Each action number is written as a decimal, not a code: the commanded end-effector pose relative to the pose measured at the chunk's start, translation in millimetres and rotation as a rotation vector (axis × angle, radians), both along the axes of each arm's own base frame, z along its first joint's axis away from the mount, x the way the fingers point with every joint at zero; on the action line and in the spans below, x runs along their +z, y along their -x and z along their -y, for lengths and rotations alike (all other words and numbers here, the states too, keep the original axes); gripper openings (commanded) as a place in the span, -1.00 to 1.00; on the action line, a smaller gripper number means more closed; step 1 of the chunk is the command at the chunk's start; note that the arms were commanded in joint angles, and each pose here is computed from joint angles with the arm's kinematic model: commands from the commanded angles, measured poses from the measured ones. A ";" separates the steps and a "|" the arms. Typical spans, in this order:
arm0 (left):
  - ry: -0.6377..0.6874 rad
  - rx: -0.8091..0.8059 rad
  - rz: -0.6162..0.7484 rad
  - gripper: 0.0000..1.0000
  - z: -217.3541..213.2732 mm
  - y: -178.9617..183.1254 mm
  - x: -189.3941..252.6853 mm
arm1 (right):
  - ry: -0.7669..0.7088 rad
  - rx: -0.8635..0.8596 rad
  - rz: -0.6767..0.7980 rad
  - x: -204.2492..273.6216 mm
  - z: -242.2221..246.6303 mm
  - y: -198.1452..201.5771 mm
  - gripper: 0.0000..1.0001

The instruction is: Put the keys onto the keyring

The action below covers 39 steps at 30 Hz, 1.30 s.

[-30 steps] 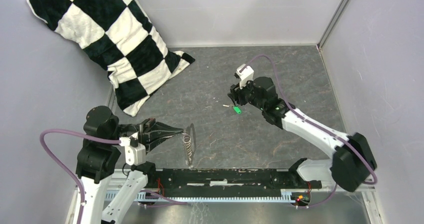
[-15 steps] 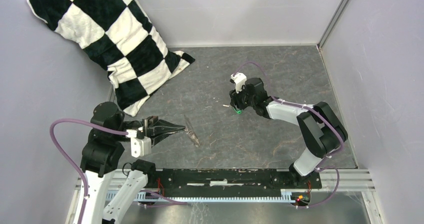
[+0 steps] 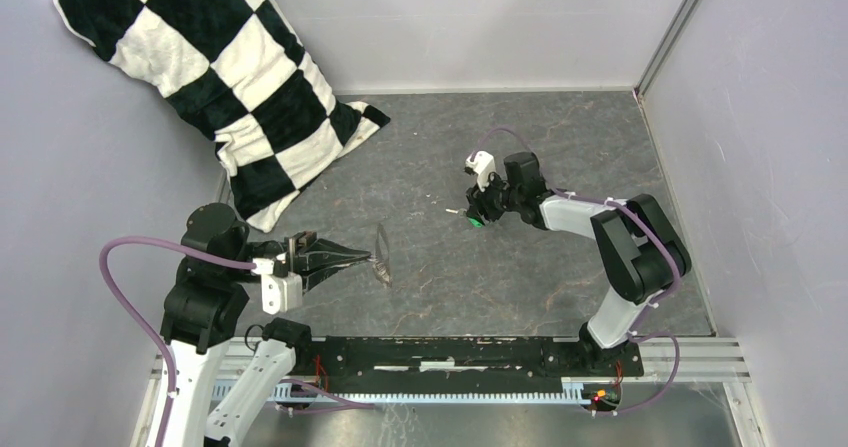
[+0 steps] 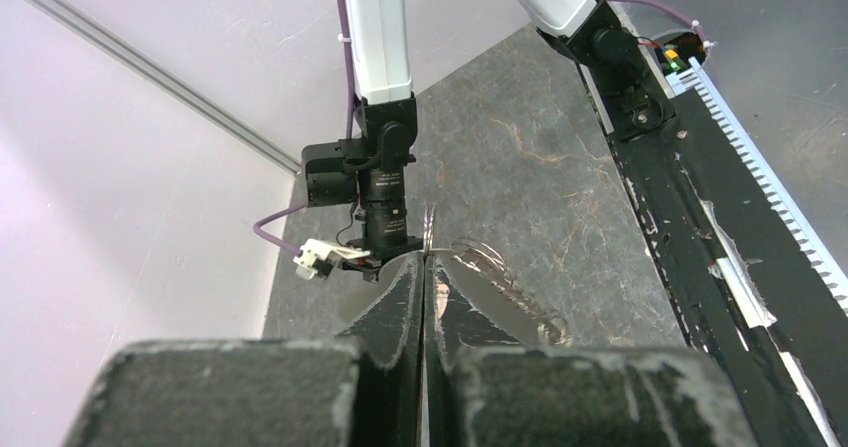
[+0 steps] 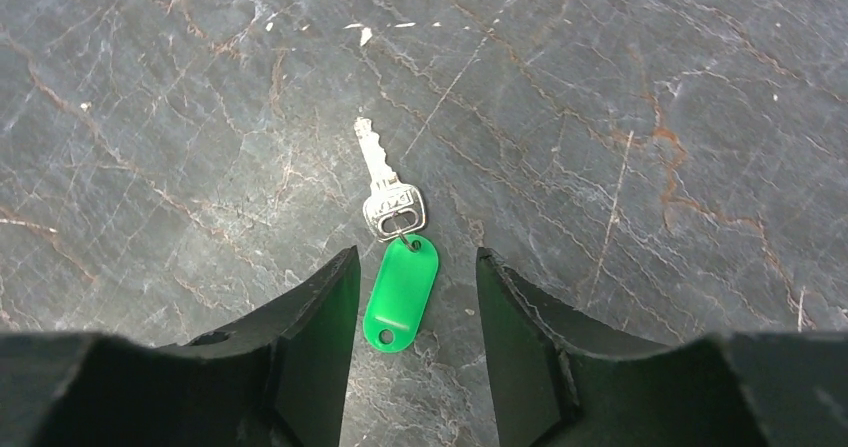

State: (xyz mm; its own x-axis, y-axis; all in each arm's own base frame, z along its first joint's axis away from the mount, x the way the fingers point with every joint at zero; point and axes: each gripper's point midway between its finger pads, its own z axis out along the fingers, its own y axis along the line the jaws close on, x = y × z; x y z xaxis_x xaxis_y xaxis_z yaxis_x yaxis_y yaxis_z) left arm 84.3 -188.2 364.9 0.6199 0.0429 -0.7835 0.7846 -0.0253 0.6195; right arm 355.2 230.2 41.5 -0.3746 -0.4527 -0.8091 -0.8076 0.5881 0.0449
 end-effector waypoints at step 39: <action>0.023 0.013 0.080 -0.95 -1.8 3.9 26.5 | 0.002 0.177 -0.018 -16.0 -10.0 -3.6 -0.68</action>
State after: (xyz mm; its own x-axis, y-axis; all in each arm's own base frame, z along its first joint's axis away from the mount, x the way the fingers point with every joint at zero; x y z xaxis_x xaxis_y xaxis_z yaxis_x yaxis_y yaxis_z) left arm 80.8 -187.1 376.4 0.6450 0.0380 -0.7632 0.7641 -0.0183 0.6449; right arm 354.7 235.8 21.7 -0.3140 -0.5252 -0.7909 -0.8916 0.4495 0.0554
